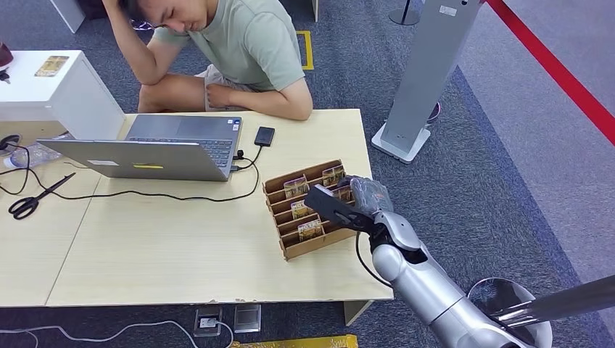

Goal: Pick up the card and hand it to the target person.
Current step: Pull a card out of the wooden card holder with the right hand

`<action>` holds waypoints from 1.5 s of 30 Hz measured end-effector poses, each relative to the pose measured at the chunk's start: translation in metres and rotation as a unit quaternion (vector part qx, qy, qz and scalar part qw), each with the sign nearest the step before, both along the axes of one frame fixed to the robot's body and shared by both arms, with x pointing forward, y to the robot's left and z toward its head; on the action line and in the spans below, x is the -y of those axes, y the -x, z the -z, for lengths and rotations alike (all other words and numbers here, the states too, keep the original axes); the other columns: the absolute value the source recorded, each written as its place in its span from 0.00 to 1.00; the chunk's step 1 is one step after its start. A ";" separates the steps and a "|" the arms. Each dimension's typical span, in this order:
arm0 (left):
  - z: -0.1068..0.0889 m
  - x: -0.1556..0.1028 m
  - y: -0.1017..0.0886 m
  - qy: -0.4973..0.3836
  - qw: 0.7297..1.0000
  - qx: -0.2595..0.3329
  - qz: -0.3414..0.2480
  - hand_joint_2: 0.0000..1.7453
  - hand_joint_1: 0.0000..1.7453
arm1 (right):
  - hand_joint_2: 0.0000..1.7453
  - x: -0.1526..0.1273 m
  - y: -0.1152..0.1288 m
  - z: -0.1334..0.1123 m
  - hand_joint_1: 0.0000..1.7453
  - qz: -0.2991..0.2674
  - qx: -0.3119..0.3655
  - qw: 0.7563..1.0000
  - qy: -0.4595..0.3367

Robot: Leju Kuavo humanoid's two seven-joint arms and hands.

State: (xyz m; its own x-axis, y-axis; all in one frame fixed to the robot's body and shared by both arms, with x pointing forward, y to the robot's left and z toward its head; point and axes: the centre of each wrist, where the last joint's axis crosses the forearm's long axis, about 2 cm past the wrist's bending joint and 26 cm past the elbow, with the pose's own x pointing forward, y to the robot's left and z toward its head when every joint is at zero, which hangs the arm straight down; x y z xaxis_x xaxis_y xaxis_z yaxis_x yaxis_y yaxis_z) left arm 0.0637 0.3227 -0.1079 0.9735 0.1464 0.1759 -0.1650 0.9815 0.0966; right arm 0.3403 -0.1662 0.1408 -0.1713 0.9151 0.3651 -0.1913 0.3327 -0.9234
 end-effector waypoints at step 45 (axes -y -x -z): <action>0.000 0.001 0.001 -0.006 1.000 -0.003 0.010 0.00 0.00 | 1.00 0.006 0.010 -0.016 0.79 0.019 0.050 0.998 -0.030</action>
